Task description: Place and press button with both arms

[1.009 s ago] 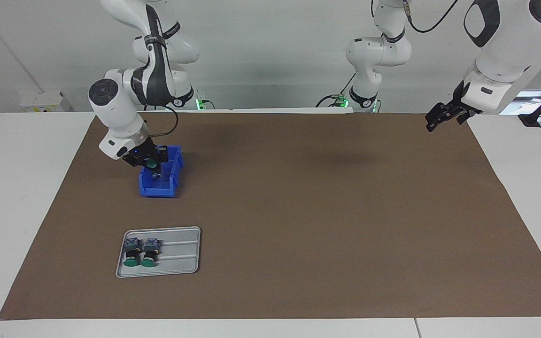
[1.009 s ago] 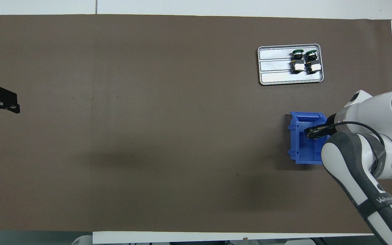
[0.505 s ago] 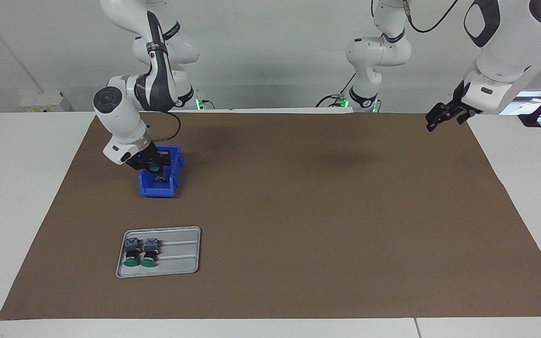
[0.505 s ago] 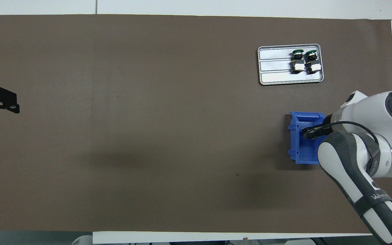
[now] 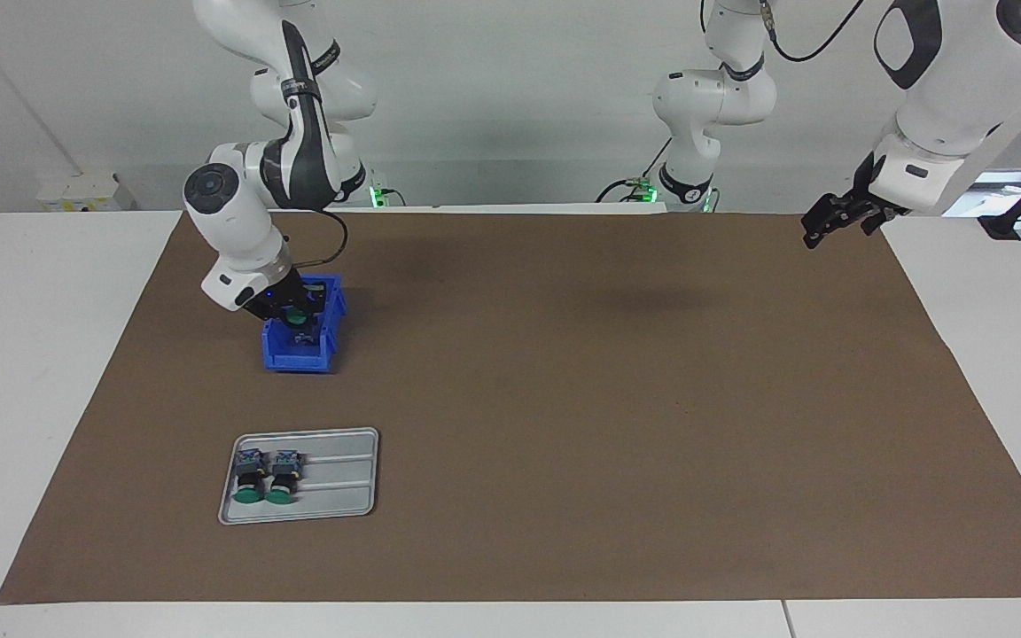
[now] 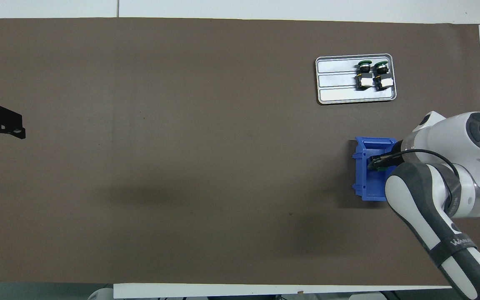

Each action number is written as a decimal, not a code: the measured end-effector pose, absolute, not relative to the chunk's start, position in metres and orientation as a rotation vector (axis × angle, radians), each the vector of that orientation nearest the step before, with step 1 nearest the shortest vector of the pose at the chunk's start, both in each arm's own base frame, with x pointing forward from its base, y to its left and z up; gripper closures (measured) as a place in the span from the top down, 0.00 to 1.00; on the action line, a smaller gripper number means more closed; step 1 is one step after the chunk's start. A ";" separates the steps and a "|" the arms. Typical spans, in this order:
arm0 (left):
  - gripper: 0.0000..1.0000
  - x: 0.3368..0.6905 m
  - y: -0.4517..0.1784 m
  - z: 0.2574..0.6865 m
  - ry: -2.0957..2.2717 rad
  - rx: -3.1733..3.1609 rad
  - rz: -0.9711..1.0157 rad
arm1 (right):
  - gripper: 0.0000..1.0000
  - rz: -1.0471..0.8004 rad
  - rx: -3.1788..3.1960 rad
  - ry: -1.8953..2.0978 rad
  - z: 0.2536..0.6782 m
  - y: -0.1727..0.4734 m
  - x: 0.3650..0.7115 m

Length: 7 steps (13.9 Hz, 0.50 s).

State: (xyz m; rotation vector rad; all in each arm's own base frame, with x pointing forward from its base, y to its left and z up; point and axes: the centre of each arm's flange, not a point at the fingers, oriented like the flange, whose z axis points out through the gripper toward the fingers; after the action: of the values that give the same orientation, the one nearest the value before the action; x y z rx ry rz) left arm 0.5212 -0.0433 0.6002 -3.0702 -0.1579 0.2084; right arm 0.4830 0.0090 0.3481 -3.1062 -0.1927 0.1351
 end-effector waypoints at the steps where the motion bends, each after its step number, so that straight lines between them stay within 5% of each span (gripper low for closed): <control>1: 1.00 0.521 -0.044 0.600 -0.156 -3.070 0.208 | 0.48 0.134 -3.106 -0.193 0.348 0.009 0.483; 7: 1.00 0.521 -0.045 0.600 -0.128 -3.073 0.209 | 0.51 0.139 -3.103 -0.198 0.410 0.010 0.499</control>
State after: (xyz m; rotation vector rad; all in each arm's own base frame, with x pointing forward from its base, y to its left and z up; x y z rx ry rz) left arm 0.5211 -0.0446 0.6002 -3.0726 -0.1275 0.2089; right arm 0.4987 0.0097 0.4096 -3.1034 -0.1981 0.1390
